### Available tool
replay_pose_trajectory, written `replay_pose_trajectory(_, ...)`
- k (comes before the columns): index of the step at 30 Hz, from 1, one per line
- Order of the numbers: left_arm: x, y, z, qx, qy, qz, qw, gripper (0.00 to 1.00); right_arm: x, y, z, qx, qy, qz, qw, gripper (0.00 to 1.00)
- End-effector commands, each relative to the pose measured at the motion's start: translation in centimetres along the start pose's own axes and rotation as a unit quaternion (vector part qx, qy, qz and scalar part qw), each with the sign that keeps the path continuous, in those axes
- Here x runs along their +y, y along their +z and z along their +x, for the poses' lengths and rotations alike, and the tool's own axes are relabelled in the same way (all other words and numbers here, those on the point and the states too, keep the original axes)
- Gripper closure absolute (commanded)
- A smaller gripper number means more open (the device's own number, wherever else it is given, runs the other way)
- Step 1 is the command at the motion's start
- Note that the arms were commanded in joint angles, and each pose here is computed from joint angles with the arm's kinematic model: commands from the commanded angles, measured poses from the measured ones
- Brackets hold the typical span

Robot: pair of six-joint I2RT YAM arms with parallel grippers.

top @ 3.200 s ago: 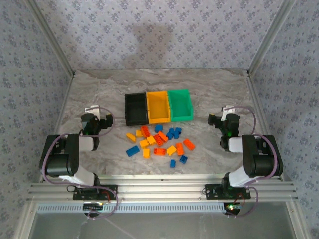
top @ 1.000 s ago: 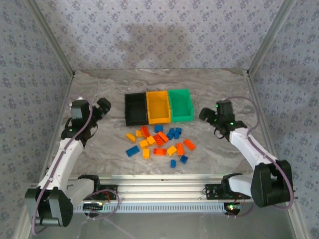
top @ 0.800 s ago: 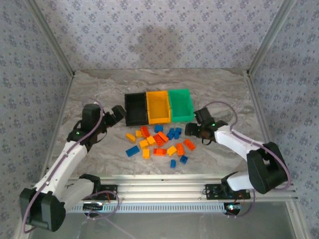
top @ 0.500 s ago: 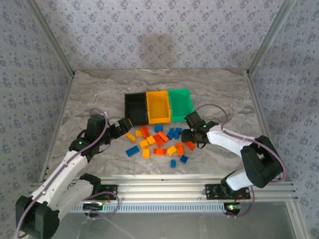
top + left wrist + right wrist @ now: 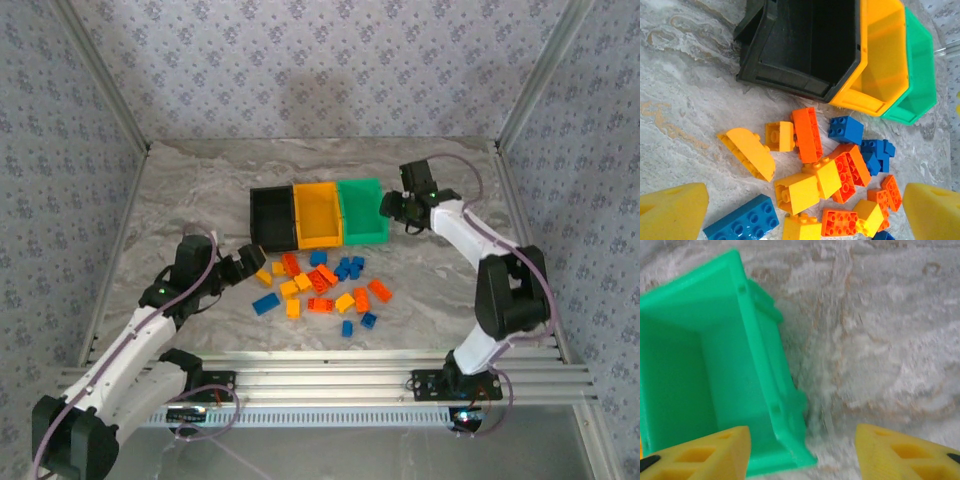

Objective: Sort the legos into containers by color

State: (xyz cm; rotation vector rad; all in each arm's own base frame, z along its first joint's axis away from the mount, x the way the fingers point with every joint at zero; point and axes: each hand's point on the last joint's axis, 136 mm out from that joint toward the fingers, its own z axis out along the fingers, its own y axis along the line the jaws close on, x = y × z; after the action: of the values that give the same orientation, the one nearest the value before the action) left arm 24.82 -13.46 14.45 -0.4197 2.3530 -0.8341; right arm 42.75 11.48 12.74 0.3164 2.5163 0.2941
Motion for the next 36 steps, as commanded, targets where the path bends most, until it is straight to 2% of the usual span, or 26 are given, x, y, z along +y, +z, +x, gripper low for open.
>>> replay_pose_trajectory(1,-0.5,-0.2,0.5,0.008,-0.003,0.015,1.000,0.00,0.7,1.4,-0.9,0.025,-0.007,-0.010,1.000,0.46)
replay_pose_trajectory(7,-0.4,-0.3,0.6,0.008,-0.007,0.016,1.000,0.00,1.3,4.2,-2.0,0.045,-0.010,0.000,0.999,0.49)
replay_pose_trajectory(13,-0.2,-0.3,0.6,0.006,-0.010,0.010,1.000,0.00,1.1,5.9,-0.7,0.070,-0.022,0.034,0.997,0.58)
replay_pose_trajectory(18,0.0,-0.2,0.6,0.008,-0.008,0.006,1.000,0.00,0.9,5.9,0.9,0.085,-0.033,0.051,0.995,0.67)
replay_pose_trajectory(23,0.3,-0.1,0.9,0.010,-0.009,0.003,1.000,0.00,0.1,5.6,3.1,0.104,-0.042,0.074,0.991,0.69)
replay_pose_trajectory(30,0.2,-0.1,1.0,0.013,-0.010,0.006,1.000,0.00,-0.7,4.8,4.1,0.088,-0.037,0.086,0.992,0.81)
replay_pose_trajectory(36,0.3,-0.2,1.2,0.014,-0.010,0.008,1.000,0.00,-1.0,4.0,4.9,0.091,-0.044,0.091,0.991,0.79)
